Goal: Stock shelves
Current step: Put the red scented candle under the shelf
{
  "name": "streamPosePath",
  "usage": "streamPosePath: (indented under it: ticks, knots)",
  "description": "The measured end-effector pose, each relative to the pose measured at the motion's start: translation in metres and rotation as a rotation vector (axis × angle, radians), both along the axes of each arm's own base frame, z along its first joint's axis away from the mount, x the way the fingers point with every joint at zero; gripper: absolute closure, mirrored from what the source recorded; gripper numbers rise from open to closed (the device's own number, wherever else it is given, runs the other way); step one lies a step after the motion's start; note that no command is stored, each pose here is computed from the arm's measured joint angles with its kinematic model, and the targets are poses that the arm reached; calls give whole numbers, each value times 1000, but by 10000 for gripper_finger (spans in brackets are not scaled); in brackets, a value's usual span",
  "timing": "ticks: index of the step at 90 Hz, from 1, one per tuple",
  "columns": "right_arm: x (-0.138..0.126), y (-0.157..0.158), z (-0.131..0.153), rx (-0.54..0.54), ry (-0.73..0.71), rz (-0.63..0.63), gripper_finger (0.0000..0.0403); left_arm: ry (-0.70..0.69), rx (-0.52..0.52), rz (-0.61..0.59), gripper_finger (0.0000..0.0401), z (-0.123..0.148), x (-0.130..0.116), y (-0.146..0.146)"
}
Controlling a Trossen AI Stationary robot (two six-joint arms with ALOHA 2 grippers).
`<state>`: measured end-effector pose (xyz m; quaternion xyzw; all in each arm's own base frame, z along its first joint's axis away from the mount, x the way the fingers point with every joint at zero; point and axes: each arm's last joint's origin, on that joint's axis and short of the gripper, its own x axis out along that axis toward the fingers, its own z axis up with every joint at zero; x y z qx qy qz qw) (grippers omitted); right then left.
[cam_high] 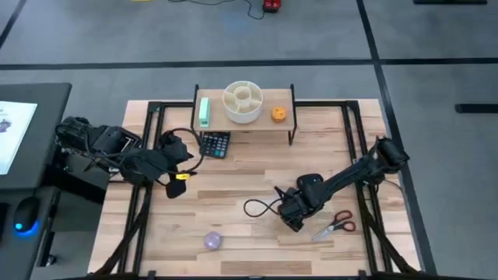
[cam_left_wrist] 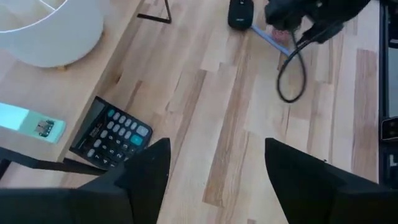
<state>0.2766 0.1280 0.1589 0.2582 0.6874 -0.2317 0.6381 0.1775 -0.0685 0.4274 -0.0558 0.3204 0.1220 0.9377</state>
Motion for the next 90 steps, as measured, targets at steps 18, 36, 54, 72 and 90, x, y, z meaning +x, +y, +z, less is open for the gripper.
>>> streamPosePath:
  ticks: [18, 36, 54, 72, 90]
  knots:
    - [5, 2, -1, 32, -51, -5, 14, -2, -8, 6, 164, 0, 0, 0]
    - [9, 4, -2, 70, -103, -4, 14, -4, -14, 11, 164, 0, 0, 0]
    - [7, 9, -2, 78, -96, -2, 14, -11, -23, 16, 164, 0, 0, 0]
    - [4, 22, -6, 57, -117, 45, 14, -12, -23, 16, 164, 0, 0, 0]
    - [4, 33, -16, 63, -115, 5, 38, -12, -21, 15, 164, 1, 0, 0]
